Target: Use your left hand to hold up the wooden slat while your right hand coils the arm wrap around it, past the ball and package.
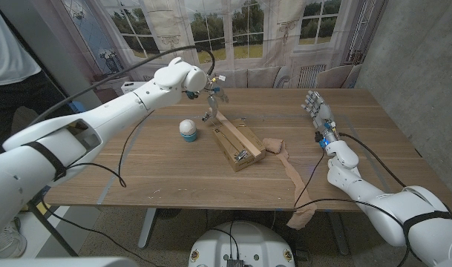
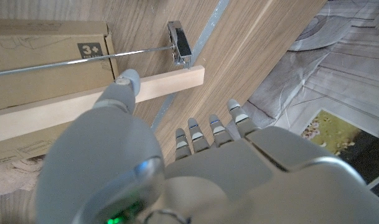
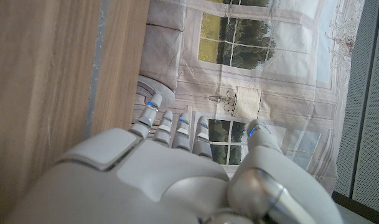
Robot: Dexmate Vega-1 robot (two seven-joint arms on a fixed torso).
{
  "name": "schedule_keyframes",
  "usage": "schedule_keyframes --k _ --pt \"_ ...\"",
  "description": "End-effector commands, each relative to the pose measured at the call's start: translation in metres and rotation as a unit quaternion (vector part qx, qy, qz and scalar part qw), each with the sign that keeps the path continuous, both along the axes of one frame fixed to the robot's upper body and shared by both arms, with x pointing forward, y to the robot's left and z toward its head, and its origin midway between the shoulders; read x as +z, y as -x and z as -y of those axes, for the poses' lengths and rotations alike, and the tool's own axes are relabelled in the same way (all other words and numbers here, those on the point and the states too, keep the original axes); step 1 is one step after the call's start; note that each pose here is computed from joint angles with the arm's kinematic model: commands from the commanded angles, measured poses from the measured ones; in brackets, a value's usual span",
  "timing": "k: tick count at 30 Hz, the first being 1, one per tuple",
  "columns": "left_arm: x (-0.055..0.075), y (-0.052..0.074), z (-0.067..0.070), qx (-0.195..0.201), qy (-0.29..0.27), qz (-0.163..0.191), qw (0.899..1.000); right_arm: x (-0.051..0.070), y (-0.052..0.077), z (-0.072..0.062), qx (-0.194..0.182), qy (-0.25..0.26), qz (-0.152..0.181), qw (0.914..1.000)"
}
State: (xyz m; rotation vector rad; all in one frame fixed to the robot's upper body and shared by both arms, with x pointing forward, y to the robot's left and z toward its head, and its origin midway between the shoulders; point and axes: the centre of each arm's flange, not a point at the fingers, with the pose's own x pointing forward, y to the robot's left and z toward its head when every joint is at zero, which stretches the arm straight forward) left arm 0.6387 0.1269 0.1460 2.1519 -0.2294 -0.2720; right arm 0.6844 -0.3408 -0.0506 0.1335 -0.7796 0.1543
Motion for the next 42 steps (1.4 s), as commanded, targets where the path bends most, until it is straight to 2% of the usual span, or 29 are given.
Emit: schedule_keyframes --k 1,12,21,30,42 --pt "-0.012 -0.011 0.000 -0.001 -0.009 -0.014 1.000 0.001 -0.003 -0.002 -0.003 -0.001 -0.005 1.0000" --pt "-0.019 -0.023 -0.002 0.004 -0.030 -0.015 0.999 0.004 -0.009 -0.005 -0.002 -0.001 -0.013 0.9999" --pt "-0.020 -0.031 -0.004 0.006 -0.043 -0.001 0.999 0.003 -0.010 -0.005 -0.004 -0.004 -0.016 0.9999" --pt "-0.022 -0.036 -0.004 -0.005 -0.052 0.023 0.998 -0.002 -0.007 -0.004 -0.007 -0.008 -0.014 0.9998" --pt "-0.030 -0.048 0.003 -0.028 -0.037 0.021 0.999 -0.003 -0.003 -0.003 -0.011 -0.007 -0.011 0.9999"
